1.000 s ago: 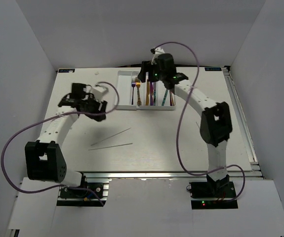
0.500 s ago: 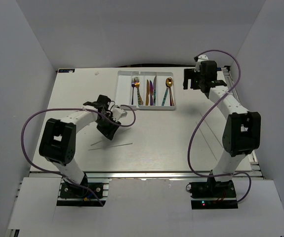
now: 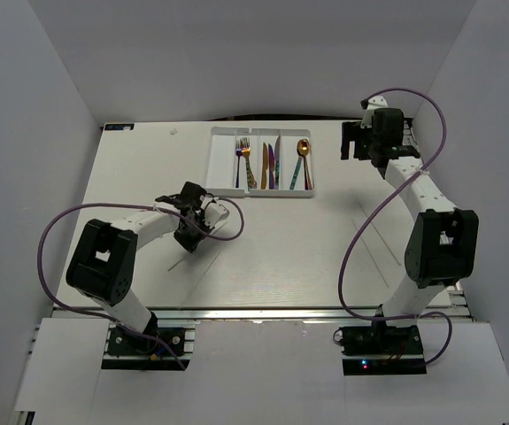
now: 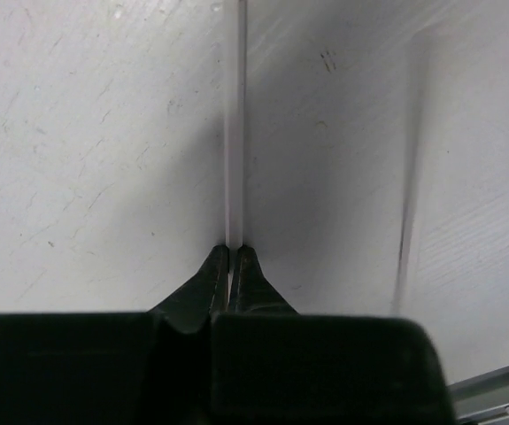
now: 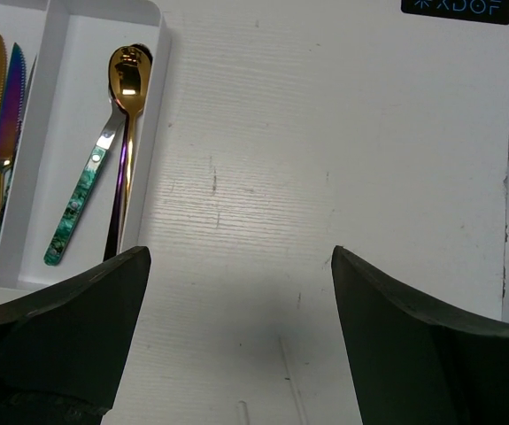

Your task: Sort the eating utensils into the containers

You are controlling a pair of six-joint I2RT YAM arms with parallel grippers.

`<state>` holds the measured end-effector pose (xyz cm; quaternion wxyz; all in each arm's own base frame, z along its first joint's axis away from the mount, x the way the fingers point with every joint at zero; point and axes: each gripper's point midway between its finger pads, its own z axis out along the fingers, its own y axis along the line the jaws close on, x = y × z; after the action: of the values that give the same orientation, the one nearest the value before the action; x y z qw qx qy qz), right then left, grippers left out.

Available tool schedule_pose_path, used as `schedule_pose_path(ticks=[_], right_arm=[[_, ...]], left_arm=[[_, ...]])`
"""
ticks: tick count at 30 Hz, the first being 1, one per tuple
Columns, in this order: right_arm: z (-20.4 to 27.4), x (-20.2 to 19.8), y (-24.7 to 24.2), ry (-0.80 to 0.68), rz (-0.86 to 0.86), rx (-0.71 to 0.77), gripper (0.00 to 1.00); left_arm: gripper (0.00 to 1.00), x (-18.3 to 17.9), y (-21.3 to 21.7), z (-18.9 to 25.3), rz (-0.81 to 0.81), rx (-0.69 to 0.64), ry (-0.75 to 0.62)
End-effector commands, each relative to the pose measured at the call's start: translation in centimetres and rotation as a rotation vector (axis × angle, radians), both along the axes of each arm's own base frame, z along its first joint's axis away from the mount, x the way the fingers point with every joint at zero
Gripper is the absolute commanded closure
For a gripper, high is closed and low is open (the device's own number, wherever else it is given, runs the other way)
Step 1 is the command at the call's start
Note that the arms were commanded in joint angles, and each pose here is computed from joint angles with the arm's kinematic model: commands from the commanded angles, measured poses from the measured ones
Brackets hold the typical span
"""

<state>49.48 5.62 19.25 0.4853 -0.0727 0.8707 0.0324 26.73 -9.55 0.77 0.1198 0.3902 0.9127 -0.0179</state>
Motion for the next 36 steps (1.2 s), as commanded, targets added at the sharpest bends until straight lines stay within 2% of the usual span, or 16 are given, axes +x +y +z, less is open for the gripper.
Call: schedule_pose_path(ticks=[1, 5, 7, 10, 11, 13, 14, 17, 18, 20, 22, 24, 25, 26, 29, 36], right_arm=[[1.5, 0.1, -1.0, -0.048, -0.012, -0.023, 0.11], [2.2, 0.1, -1.2, -0.066, -0.011, -0.034, 0.11], [2.1, 0.1, -1.4, -0.065, -0.013, -0.039, 0.11], [2.2, 0.2, -1.6, -0.065, -0.018, -0.040, 0.11], [2.2, 0.2, -1.5, -0.065, -0.019, -0.037, 0.11], [2.1, 0.2, -1.5, -0.061, -0.019, -0.035, 0.11], [2.2, 0.1, -1.4, -0.063, -0.018, -0.034, 0.11], [2.1, 0.2, -1.5, -0.056, -0.021, -0.034, 0.11], [2.2, 0.2, -1.6, -0.057, -0.023, -0.037, 0.11], [2.1, 0.1, -1.7, -0.051, -0.023, -0.043, 0.11], [2.4, 0.0, -1.7, -0.052, -0.024, -0.051, 0.11], [2.5, -0.1, -1.8, -0.052, -0.026, -0.053, 0.11], [2.7, 0.0, -1.8, -0.053, -0.026, -0.050, 0.11], [2.6, -0.1, -1.8, -0.049, -0.027, -0.052, 0.11], [2.9, -0.2, -1.8, -0.050, -0.027, -0.049, 0.11], [2.9, -0.6, -1.9, -0.052, -0.030, -0.051, 0.10]], left_arm=[[1.00, -0.5, 2.6, -3.6, 0.050, 0.122, 0.018], [1.00, 3.0, -2.3, 2.1, -0.013, -0.123, -0.126], [1.00, 5.5, -4.4, 7.1, -0.041, -0.229, -0.250], [1.00, 7.4, -7.3, 12.7, -0.061, -0.383, -0.339], [1.00, 9.2, -8.4, 16.2, -0.063, -0.438, -0.411], [1.00, 11.3, -9.5, 18.2, 0.004, -0.490, -0.427], [1.00, 13.4, -10.4, 21.6, 0.044, -0.539, -0.494], [1.00, 18.0, -11.0, 21.5, 0.206, -0.544, -0.516], [1.00, 19.9, -11.3, 23.7, 0.236, -0.566, -0.573], [1.00, 23.3, -11.1, 21.5, 0.416, -0.556, -0.572], [1.00, 26.2, -10.6, 22.7, 0.538, -0.566, -0.629], [1.00, 28.3, -10.9, 19.4, 0.614, -0.557, -0.587], [1.00, 29.3, -11.0, 19.9, 0.633, -0.569, -0.607], [1.00, 30.4, -10.5, 17.7, 0.668, -0.539, -0.596], [1.00, 32.2, -9.6, 16.4, 0.729, -0.527, -0.617], [1.00, 34.1, -8.0, 11.4, 0.736, -0.489, -0.566]])
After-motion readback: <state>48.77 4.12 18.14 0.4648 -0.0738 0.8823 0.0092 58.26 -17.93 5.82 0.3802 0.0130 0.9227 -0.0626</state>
